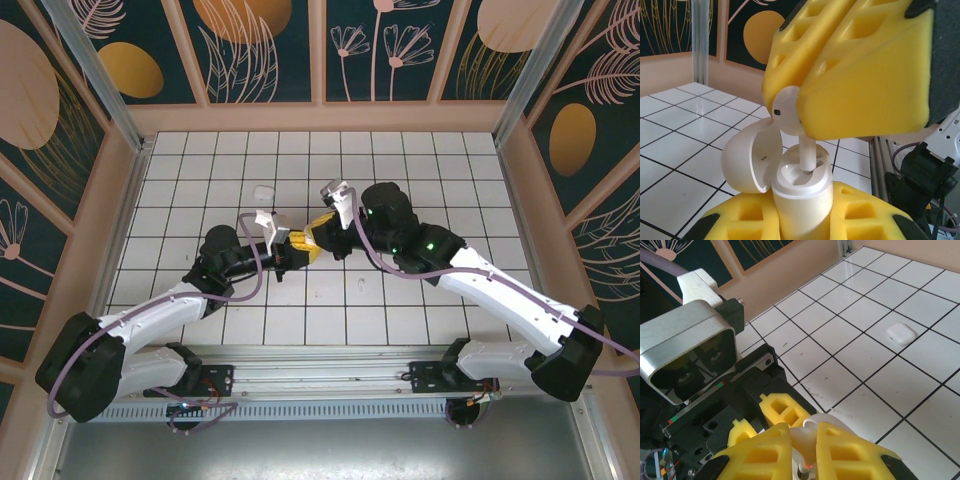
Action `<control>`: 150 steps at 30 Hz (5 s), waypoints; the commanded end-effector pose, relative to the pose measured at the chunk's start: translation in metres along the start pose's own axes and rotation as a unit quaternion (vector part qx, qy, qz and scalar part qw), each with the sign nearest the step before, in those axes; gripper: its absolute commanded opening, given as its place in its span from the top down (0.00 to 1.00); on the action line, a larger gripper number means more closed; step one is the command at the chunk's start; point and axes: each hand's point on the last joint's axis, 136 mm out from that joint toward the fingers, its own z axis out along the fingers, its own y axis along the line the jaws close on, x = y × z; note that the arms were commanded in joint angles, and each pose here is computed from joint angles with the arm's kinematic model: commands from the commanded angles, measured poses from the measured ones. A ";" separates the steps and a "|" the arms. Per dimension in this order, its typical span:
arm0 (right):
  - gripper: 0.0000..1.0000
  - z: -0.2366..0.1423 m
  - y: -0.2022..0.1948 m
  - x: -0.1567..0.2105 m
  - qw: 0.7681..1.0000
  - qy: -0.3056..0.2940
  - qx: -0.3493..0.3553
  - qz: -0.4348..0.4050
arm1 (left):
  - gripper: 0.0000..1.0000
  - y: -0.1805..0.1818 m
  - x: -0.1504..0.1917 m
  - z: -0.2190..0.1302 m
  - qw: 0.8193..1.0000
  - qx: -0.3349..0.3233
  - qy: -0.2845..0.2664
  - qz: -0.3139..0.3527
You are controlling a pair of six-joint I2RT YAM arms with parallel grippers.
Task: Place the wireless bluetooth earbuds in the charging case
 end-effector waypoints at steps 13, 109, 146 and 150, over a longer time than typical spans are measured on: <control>0.82 0.008 0.011 0.022 0.998 0.057 -0.029 0.004 | 1.00 -0.013 -0.031 -0.005 0.997 0.013 -0.045 0.055; 0.64 0.019 -0.141 0.250 0.874 0.275 0.251 0.312 | 1.00 0.012 0.028 -0.018 0.998 -0.058 0.001 0.007; 0.80 0.030 -0.144 0.250 0.867 0.298 0.271 0.294 | 1.00 0.008 0.026 -0.020 0.998 -0.054 0.006 0.014; 0.82 0.028 -0.144 0.234 0.874 0.274 0.270 0.296 | 1.00 0.007 0.025 -0.019 0.999 -0.050 0.007 0.014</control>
